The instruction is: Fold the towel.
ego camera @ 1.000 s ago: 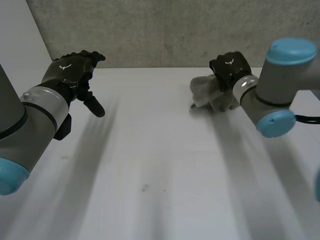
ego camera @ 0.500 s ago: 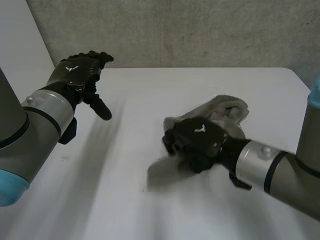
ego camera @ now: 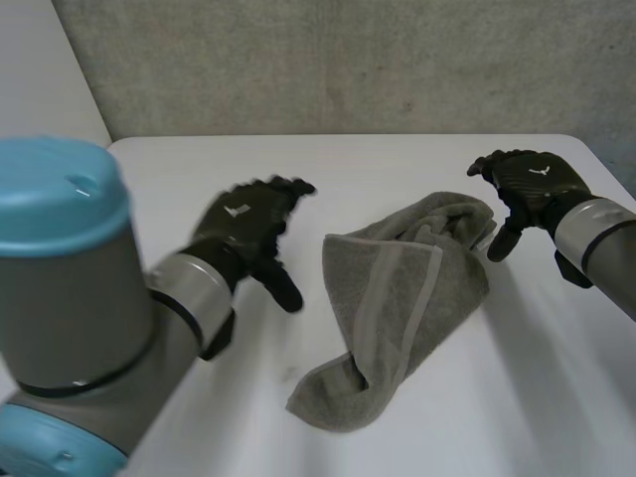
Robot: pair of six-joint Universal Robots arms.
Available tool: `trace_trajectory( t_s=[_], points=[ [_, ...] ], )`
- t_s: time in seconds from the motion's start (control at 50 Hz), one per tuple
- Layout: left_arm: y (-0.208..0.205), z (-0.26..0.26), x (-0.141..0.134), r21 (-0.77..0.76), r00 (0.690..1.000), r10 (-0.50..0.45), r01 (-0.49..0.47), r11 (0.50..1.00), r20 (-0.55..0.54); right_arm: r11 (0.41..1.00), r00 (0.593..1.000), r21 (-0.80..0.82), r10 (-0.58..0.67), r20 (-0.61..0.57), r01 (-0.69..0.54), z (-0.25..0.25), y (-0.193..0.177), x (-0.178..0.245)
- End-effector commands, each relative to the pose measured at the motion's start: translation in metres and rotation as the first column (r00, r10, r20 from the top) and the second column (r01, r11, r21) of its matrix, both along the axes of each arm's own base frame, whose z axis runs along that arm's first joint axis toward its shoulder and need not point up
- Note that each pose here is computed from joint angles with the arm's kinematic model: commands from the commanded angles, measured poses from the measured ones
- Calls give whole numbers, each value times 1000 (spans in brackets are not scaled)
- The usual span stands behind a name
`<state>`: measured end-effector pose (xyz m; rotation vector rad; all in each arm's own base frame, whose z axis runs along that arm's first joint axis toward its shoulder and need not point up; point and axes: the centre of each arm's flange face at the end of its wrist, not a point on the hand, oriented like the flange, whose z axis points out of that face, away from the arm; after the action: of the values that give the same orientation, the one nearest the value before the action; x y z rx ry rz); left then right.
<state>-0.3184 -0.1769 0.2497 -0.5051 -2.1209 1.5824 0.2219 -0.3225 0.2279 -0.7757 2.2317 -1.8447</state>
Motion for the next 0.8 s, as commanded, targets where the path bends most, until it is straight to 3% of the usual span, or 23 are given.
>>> trace_trajectory(
  t_s=[0.02, 0.22, 0.44, 0.62, 0.66, 0.8],
  points=[
    [7, -29, -31, 47, 998, -65, 64, 997, 25, 1000, 991, 24, 17, -134, -14, -29, -22, 3],
    [-13, -79, -80, 59, 995, -78, 74, 996, 65, 996, 987, 82, -15, -161, 29, -54, -15, -3],
    [-33, -114, -106, 58, 994, -87, 83, 995, 72, 998, 987, 65, -17, -160, 28, -71, -11, -4],
    [-29, -125, -101, 95, 986, -94, 81, 992, 136, 996, 986, 75, -26, -166, 39, -80, -15, -8],
    [-21, -125, -89, 136, 976, -80, 53, 989, 203, 996, 986, 81, -27, -166, 41, -82, -16, -9],
    [-15, -89, -58, 126, 969, 5, -37, 991, 247, 996, 987, 87, -18, -159, 32, -82, -15, -8]
  ],
)
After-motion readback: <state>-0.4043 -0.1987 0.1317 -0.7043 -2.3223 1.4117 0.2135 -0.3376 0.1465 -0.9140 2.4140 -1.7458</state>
